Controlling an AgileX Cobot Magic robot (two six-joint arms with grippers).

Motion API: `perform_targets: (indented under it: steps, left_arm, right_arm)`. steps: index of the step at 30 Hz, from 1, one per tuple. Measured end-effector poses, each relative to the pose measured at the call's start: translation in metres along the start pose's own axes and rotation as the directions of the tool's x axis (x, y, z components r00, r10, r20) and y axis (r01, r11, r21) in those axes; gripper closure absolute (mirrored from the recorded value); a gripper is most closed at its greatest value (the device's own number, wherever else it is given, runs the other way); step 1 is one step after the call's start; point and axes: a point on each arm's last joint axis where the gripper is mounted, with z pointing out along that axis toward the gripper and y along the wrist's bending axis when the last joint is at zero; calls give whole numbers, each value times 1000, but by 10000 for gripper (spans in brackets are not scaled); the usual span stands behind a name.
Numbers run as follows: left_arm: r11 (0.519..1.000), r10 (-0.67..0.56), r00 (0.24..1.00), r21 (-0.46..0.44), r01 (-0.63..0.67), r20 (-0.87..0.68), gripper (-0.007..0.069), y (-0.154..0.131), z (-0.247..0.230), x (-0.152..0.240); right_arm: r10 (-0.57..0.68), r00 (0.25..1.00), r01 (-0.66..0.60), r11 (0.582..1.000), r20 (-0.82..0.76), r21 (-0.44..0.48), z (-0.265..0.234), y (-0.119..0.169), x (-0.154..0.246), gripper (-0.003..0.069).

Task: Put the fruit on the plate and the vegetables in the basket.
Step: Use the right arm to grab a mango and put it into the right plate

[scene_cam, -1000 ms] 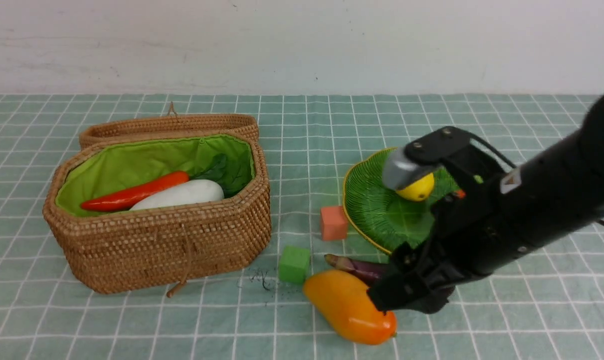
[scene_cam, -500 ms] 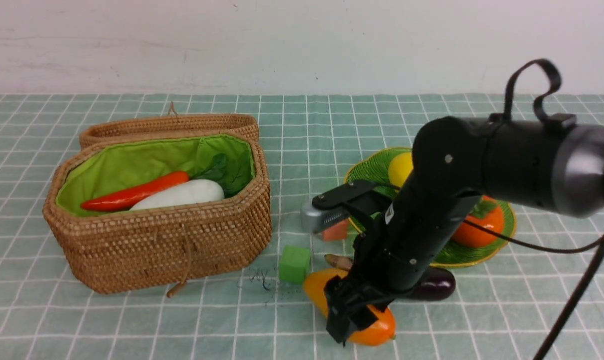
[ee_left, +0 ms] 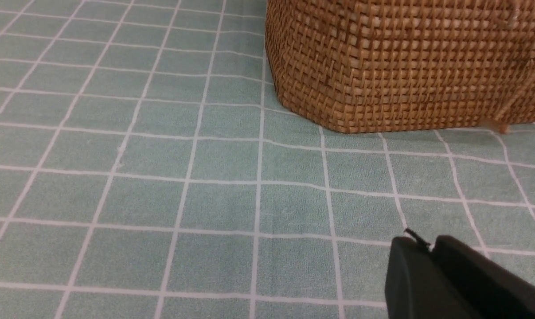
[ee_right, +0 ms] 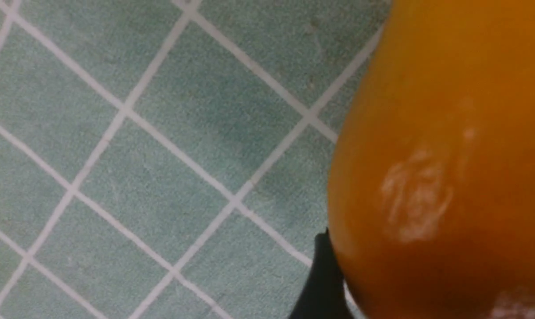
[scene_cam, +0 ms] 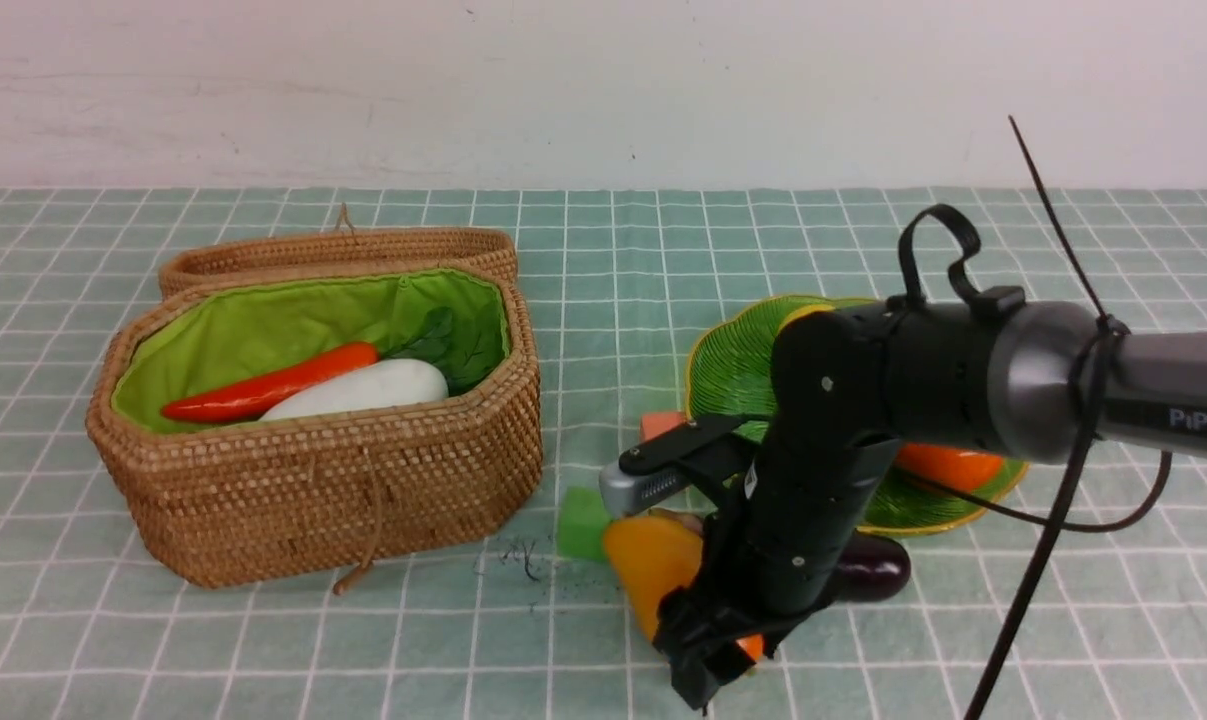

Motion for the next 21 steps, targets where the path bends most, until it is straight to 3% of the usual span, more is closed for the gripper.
perform_targets:
  steps: [5,6,7,8,10,12,17,21]
  left_arm:
    - [1000,0,1000,0,0,0,564,0,0,0]
    - [1000,0,1000,0,0,0,561,0,0,0]
    - [1000,0,1000,0,0,0,560,0,0,0]
    - [1000,0,1000,0,0,0,557,0,0,0]
    - [1000,0,1000,0,0,0,554,0,0,0]
    - [1000,0,1000,0,0,0,554,0,0,0]
    - [1000,0,1000,0,0,0,550,0,0,0]
    - [1000,0,1000,0,0,0,546,0,0,0]
  right_arm:
    - [1,1000,-1,1000,2,-2,-1,1,0,264]
    - [0,1000,0,1000,4,-3,-4,1,0,357]
    - [0,1000,0,1000,3,-4,-4,1,0,357]
    - [-2,1000,2,1000,5,-4,-6,2,1,457]
    - [1,1000,-1,1000,4,-6,-10,3,2,589]
    - [22,1000,-22,1000,-6,-9,-11,4,3,659]
    - [46,998,-47,999,-33,-14,-12,4,5,652]
    - [48,999,-48,999,-24,-17,-18,6,6,539]
